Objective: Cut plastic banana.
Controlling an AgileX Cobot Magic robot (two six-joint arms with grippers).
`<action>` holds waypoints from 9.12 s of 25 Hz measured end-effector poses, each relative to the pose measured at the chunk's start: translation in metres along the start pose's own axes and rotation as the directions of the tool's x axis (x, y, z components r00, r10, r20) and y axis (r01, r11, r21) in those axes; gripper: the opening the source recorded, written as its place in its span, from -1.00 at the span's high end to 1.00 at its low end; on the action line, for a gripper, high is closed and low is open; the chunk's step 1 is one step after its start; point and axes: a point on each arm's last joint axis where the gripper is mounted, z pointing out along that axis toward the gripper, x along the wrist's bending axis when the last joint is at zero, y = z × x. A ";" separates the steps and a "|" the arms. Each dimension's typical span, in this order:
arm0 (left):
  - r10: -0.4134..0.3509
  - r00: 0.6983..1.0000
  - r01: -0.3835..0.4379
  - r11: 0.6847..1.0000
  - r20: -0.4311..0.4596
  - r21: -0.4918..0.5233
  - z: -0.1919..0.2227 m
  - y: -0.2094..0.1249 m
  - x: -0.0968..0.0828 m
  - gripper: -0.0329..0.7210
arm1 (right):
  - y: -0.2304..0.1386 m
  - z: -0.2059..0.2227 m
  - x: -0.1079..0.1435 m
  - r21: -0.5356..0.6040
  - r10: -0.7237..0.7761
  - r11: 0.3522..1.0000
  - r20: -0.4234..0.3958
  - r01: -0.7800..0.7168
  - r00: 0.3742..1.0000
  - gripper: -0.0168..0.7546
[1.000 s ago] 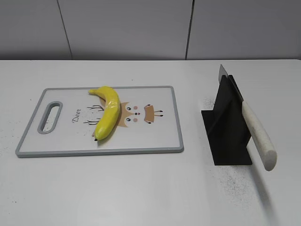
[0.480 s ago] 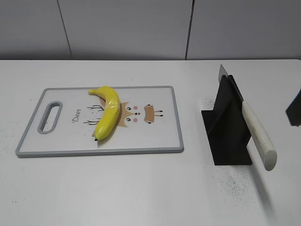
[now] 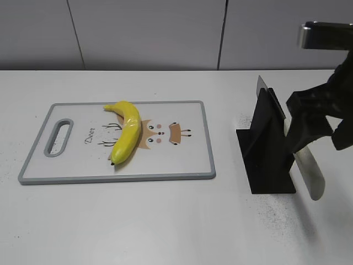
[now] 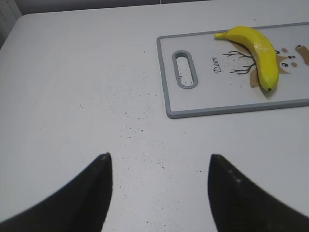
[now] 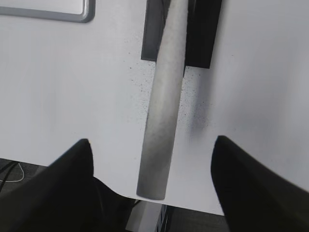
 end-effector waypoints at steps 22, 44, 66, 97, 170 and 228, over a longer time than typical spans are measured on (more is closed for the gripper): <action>0.001 1.000 -0.001 1.000 -0.002 0.000 0.000 0.000 0.000 -0.64 | 0.020 0.071 -0.004 0.151 0.039 0.987 0.103 -0.054 0.994 -0.14; 0.001 1.000 -0.001 1.000 -0.003 0.001 0.000 0.000 0.000 -0.60 | 0.018 0.057 0.001 0.111 0.131 0.984 0.064 -0.137 0.989 0.55; 0.001 1.000 -0.001 1.000 -0.003 0.001 0.000 0.000 0.000 -0.56 | 0.020 -0.012 0.001 -0.062 0.108 0.993 0.061 -0.104 0.992 0.55; 0.136 0.989 -0.141 0.986 0.059 0.086 0.050 0.064 0.013 -0.54 | 0.095 -0.045 0.028 -0.184 -0.433 0.877 0.099 0.444 0.896 0.55; 0.669 0.329 -0.862 0.501 0.666 -0.078 0.376 0.159 -0.062 0.98 | 0.182 0.120 0.080 -0.321 -0.999 0.022 0.015 0.947 0.028 0.55; 0.644 0.298 -0.801 0.570 0.704 -0.183 0.340 0.211 -0.069 -0.59 | 0.193 0.066 0.085 -0.234 -0.993 0.120 -0.008 0.965 0.121 0.55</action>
